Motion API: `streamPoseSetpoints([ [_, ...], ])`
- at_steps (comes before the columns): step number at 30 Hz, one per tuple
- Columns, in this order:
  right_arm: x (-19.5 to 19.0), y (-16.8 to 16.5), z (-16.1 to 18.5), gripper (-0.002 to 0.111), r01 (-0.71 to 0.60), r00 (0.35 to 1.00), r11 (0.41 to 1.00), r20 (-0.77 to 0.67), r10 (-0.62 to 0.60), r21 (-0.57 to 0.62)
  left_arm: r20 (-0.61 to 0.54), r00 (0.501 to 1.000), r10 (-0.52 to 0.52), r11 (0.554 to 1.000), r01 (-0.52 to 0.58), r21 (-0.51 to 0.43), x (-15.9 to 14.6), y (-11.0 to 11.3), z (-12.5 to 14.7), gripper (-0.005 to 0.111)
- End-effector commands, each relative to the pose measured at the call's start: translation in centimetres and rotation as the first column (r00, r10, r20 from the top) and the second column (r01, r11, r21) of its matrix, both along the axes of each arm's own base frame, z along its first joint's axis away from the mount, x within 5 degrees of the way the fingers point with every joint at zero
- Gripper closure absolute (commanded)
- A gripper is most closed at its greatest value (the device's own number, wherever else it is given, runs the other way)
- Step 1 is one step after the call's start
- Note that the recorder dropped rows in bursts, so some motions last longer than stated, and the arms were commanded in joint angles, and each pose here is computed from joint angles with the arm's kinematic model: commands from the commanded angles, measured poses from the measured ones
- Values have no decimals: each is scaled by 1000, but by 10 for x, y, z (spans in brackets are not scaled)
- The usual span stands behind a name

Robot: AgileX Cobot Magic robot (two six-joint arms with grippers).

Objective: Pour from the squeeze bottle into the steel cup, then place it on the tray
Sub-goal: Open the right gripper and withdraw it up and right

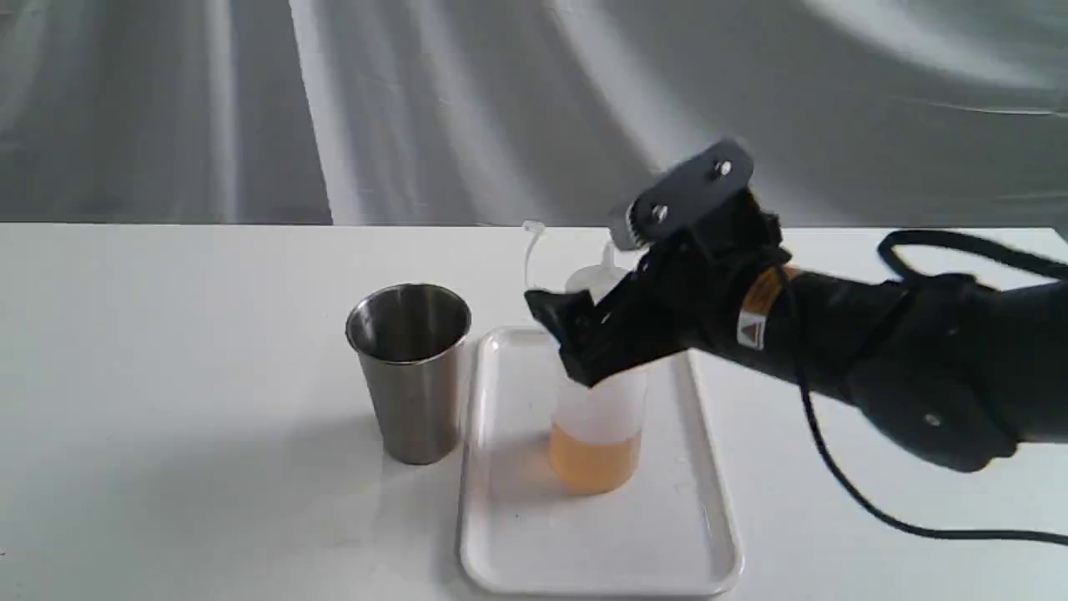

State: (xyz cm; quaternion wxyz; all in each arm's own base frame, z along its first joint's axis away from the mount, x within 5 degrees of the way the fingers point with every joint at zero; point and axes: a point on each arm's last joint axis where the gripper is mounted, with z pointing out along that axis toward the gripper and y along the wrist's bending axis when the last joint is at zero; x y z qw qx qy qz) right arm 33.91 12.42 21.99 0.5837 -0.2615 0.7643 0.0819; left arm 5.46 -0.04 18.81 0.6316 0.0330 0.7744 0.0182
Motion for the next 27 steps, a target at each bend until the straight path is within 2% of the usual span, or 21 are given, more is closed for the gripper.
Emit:
streamPoseSetpoints([
  [1,-12,-8,43,16,14,995,1000,101,-15,15,6,1000,2,1000,-2,-4,0,0,-1,107],
  [6,-34,-18,86,16,32,982,999,186,-39,39,6,1000,2,1000,-2,-4,0,0,-1,107],
  [9,-47,-24,102,16,56,980,998,188,-61,31,6,1000,1,1000,-1,-2,0,0,-1,107],
  [13,-71,-36,121,23,99,979,995,176,-100,11,6,1000,1,1000,-1,-2,0,0,-1,107],
  [16,-93,-43,128,38,101,973,995,208,-104,25,6,1000,1,1000,-1,-2,0,0,-1,107],
  [25,-161,-64,134,102,97,945,992,306,-117,82,6,1000,2,1000,-2,-6,0,0,-1,107],
  [27,-174,-68,134,108,101,949,985,284,-138,139,6,1000,2,1000,-2,-6,0,0,-1,107],
])
